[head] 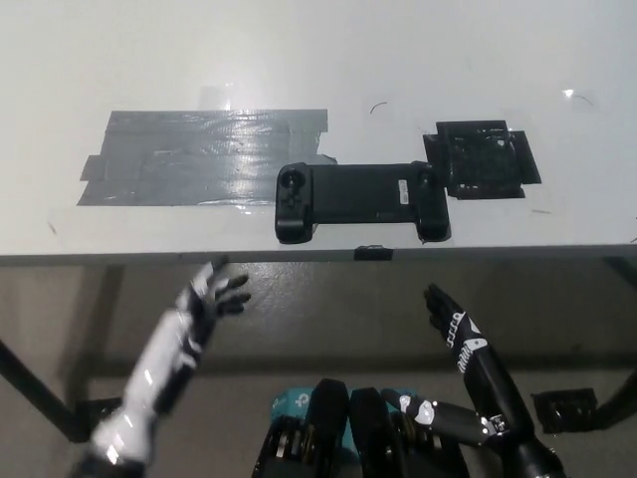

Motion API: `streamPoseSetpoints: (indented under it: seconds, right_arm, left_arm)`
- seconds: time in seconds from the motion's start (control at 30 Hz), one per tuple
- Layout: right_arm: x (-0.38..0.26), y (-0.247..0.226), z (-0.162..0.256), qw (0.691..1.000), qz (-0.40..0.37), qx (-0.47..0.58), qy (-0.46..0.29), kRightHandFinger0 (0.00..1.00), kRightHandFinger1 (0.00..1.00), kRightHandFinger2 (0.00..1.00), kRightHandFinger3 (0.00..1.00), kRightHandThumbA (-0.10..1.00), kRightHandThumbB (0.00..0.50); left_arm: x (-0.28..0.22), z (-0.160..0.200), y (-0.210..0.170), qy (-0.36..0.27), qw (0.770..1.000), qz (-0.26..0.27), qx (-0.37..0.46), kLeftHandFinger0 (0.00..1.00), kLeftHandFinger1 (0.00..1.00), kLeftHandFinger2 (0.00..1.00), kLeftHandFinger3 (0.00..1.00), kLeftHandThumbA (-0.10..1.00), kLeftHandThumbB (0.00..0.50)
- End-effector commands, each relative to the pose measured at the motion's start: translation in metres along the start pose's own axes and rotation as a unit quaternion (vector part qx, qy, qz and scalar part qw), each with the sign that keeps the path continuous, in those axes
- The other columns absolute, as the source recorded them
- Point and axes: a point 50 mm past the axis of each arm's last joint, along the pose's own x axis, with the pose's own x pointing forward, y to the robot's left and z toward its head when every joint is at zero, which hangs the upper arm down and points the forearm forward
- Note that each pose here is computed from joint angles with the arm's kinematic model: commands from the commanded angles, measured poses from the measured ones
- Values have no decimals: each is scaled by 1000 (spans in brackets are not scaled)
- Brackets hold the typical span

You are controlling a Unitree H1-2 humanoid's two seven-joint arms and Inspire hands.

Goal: A controller is being placed at the center of the desk near the left hand and the robot uses its left hand's index finger to press a button at the left area of the controller

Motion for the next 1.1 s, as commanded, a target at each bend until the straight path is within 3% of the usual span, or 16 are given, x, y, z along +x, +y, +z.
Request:
streamPoseSetpoints:
  seconds: [0.0,0.03,0.17,0.3,0.4,0.57,0.7,0.83,1.07]
  right_arm:
    - [8,-3,19,999,-1,-6,-38,1000,1000,1000,1000,932,209]
    - [7,-4,21,999,-3,-8,-40,1000,1000,1000,1000,940,215]
    - [6,-8,26,999,-6,-16,-42,1000,1000,1000,1000,960,208]
    - [8,-8,27,999,-4,-16,-43,1000,1000,1000,1000,950,202]
    - [7,-8,27,999,-2,-18,-41,1000,1000,1000,1000,950,205]
    - [5,-6,26,999,2,-21,-40,1000,1000,1000,1000,950,208]
    - [5,-4,25,999,1,-18,-38,1000,1000,1000,1000,939,208]
    - [3,-2,23,999,4,-16,-35,1000,1000,1000,1000,941,215]
    - [4,0,23,999,5,-16,-32,1000,1000,1000,1000,946,228]
  left_arm:
    - [49,38,50,-18,999,-44,-2,89,0,0,1000,1000,291]
    - [60,45,61,-8,998,-62,-9,7,0,0,1000,1000,321]
    - [101,66,91,13,988,-136,-68,0,0,0,1000,1000,382]
    - [147,79,111,39,973,-208,-97,22,0,0,1000,1000,354]
    - [173,79,117,69,965,-237,-87,42,0,19,1000,1000,362]
    - [205,80,128,130,943,-304,-48,0,39,231,1000,1000,420]
    - [225,81,130,191,904,-380,-52,0,122,324,1000,1000,485]
    - [237,77,128,230,883,-407,-39,15,176,322,1000,1000,489]
    - [241,68,128,271,863,-426,-24,10,154,261,1000,1000,492]
